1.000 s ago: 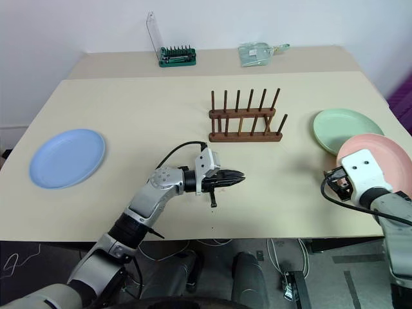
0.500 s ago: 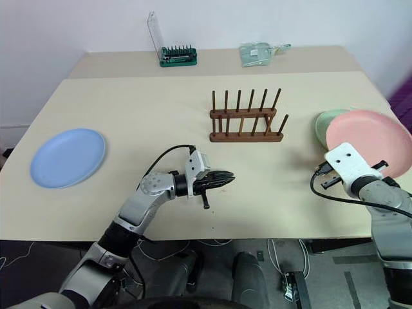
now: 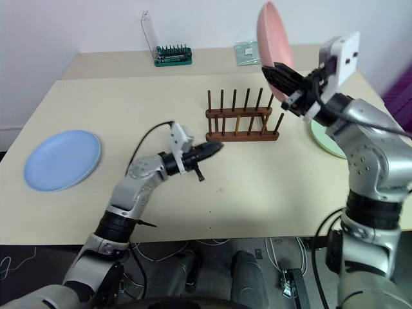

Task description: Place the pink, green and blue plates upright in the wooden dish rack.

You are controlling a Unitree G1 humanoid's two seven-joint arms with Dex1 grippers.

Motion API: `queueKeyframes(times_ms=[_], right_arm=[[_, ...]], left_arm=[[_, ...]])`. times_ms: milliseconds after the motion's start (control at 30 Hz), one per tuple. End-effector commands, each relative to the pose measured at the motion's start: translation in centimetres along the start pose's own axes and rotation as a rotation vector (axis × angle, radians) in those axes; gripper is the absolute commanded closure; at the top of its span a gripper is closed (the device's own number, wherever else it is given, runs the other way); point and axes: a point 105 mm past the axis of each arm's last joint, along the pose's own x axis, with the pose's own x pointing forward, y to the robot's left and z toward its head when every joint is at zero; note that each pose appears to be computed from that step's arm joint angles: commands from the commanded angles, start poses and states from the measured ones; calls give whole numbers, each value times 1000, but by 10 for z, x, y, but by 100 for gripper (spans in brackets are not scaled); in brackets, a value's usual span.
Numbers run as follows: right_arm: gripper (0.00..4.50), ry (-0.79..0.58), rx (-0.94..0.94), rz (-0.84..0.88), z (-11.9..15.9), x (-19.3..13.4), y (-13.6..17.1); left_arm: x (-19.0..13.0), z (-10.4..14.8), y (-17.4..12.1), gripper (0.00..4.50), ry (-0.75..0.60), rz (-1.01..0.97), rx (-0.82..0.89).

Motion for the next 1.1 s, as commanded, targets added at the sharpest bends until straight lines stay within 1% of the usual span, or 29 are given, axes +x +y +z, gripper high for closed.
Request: queueKeyframes(times_ms=[33,200,267,400,533,633,733,800,833,867,967,1000,1100], right_arm=[[444,-92,172,29,14,2,-15],[444,-130,330,65,17,5,-25],[444,-131,371,49,14,6,-30],[444,-114,405,-1,6,8,-39],[444,-120,497,-64,-4,5,-56],[444,-113,493,-64,-8,2,-58],[444,-127,532,-71,-10,-2,-63],[387,-116,530,-99,-15,-4,-67],[365,-114,515,-113,-15,-4,-69],[317,-112,489,-128,-14,-4,-70],[157,-97,329,-201,-9,-5,-76],[119,-86,291,-216,-9,-5,-77],[119,-83,136,-272,0,-11,-81]], left_arm=[[-8,29,2,417,-76,11,18],[-16,20,-3,417,-39,31,6],[-17,18,-8,417,-36,29,-3],[-18,17,-11,417,-32,28,-9],[-17,15,-14,417,-23,19,-17],[-16,15,-14,417,-20,14,-18],[-16,15,-14,417,-18,13,-17],[-16,14,-14,417,-12,9,-17],[-16,13,-15,417,-8,5,-16],[-16,12,-16,417,-5,1,-17],[-15,11,-18,417,-2,-10,-22],[-15,11,-19,417,-1,-13,-24],[-13,10,-22,417,1,-26,-24]])
